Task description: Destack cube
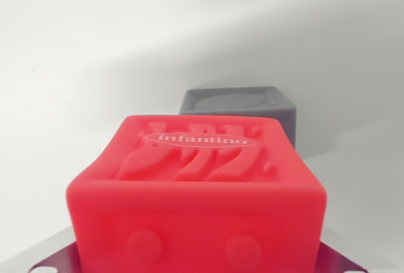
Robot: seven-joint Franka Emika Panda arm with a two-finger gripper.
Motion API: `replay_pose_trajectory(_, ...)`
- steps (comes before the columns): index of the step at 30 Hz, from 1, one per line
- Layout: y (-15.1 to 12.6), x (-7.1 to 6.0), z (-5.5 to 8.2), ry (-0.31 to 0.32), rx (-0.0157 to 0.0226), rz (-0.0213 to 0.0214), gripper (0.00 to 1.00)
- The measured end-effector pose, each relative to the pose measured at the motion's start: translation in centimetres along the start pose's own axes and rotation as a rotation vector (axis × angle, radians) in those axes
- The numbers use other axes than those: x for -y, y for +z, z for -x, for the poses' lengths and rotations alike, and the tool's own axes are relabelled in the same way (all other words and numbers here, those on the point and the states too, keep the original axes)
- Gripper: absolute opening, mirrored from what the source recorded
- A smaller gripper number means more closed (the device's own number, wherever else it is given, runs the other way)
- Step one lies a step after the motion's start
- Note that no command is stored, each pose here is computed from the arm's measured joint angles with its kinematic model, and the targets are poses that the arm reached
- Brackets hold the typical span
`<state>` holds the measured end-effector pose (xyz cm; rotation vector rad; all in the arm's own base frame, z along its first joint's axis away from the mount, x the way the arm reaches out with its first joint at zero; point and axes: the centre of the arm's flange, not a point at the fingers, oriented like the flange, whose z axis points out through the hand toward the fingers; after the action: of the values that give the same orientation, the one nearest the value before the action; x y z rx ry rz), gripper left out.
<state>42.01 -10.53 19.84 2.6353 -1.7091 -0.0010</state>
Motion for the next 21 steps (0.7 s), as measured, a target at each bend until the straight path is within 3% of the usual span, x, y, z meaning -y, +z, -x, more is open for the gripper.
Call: replay_pose_trajectory(21, -5.3, 0.0, 0.1, -0.001, -0.0007, -0.0045, 0.0)
